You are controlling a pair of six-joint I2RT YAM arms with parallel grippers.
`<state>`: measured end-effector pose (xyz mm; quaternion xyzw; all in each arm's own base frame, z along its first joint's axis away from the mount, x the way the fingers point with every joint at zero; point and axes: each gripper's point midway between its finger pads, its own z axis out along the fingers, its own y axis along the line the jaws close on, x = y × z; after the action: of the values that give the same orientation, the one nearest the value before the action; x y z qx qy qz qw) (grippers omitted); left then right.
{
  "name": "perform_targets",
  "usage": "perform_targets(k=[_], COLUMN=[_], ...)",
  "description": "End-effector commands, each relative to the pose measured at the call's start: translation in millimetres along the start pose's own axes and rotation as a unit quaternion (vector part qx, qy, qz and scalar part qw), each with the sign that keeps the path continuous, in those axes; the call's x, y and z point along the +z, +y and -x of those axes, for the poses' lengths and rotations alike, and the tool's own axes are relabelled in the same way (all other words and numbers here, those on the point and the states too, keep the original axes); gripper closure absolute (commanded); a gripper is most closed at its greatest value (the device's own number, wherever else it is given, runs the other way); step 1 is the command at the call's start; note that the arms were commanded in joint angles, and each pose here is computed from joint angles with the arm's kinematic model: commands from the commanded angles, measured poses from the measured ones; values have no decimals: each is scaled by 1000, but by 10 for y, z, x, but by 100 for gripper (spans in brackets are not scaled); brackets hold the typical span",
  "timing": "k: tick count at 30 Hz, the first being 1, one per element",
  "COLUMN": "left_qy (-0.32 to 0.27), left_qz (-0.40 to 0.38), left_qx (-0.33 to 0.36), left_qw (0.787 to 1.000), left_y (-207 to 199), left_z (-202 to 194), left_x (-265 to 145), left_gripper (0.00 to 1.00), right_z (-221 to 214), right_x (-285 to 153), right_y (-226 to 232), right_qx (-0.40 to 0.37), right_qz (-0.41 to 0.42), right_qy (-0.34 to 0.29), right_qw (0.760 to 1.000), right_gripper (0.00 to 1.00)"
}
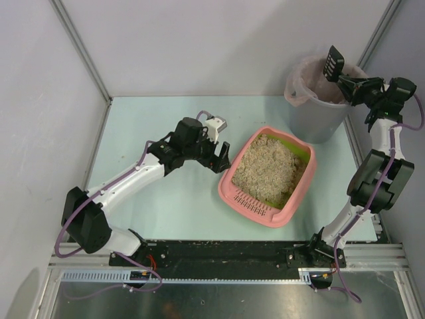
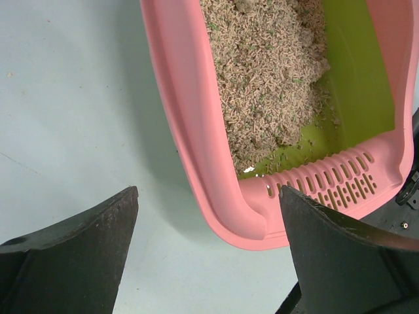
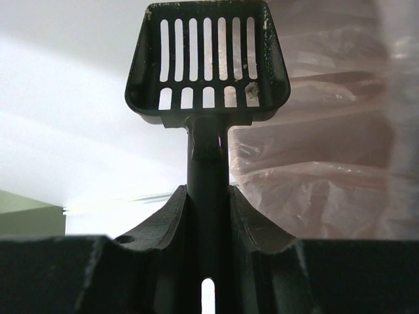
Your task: Clean the litter box
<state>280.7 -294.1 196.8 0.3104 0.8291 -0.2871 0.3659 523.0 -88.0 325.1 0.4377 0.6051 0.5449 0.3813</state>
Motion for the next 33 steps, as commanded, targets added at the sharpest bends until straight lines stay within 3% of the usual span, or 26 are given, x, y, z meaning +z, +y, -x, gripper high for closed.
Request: perform_targets(k=[1,8,16,20,33], left_qy=[-25,-26,-24,-25,-30], left_qz=[-7,-8,-9,-7,-9], left_qx=[15,14,12,14,13], left_qw=[1000,1000,1000,1000,999], left_y=[-45,-52,-53,-52,-66], left_z=[134,141,129,133,161], left_x=[-131,-140,-127,-130,-156], left_gripper=[7,7,7,7,7], right_z=[-193,-343,-29,37,-117], right_x=[-226,-387,-188,-112,-305], right_y=[750,962,36,-174,394], right_qx=[-74,-69,4,17,-15], right_qz=[78,106,27,11,73], right_qy=[18,21,-4,-6,-4], right_qw=[994,992,1000,1000,997], right_gripper=[100,100,100,100,100])
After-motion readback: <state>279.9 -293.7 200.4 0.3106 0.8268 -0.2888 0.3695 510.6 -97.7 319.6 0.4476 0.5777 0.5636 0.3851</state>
